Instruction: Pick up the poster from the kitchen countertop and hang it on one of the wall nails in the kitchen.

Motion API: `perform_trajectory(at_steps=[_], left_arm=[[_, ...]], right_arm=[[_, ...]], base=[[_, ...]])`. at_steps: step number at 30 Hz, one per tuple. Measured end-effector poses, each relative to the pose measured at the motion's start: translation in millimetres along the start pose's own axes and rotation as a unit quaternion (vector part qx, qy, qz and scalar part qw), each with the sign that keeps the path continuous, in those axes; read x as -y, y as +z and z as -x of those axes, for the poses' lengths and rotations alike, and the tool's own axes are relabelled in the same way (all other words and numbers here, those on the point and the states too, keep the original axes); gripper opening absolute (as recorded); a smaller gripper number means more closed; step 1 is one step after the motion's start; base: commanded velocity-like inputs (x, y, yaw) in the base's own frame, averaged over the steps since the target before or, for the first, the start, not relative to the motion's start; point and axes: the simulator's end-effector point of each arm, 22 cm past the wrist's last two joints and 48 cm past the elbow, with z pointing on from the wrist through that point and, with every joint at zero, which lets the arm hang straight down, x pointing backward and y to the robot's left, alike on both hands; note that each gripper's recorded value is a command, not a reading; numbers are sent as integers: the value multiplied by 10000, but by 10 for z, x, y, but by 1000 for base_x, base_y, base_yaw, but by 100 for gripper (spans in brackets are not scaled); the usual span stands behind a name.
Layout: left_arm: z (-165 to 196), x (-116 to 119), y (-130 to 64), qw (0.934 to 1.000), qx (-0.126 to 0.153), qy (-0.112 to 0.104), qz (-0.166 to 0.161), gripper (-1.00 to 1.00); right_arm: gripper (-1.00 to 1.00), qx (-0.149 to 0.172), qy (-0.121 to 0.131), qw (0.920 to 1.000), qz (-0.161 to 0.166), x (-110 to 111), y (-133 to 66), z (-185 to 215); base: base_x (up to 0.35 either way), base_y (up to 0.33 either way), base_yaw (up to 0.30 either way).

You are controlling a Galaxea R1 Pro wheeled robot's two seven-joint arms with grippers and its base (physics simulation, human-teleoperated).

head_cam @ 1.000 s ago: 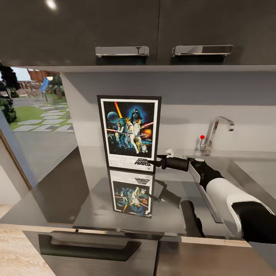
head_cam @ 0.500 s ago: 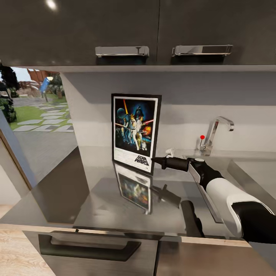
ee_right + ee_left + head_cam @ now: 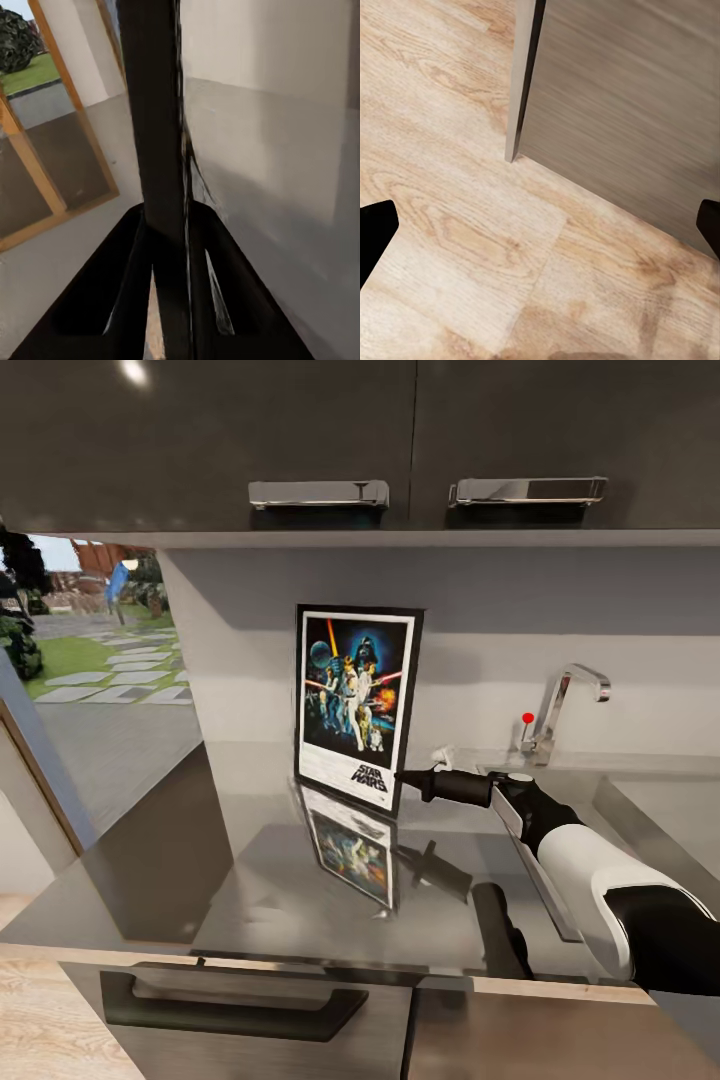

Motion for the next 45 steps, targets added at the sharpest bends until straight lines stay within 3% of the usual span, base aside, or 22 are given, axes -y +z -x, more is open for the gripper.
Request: perform_trajectory(at_steps=[35,45], left_arm=[[123,8,0,9999,147,-5,-39,100],[141,5,3,9999,165,-4,-40,100]], right_arm=[[-100,89,-151,9998,95,-137,-49,195],[-100,92,-162,9998,104,-153,-46,209]], base=[[-1,0,0],[-251,0,0]])
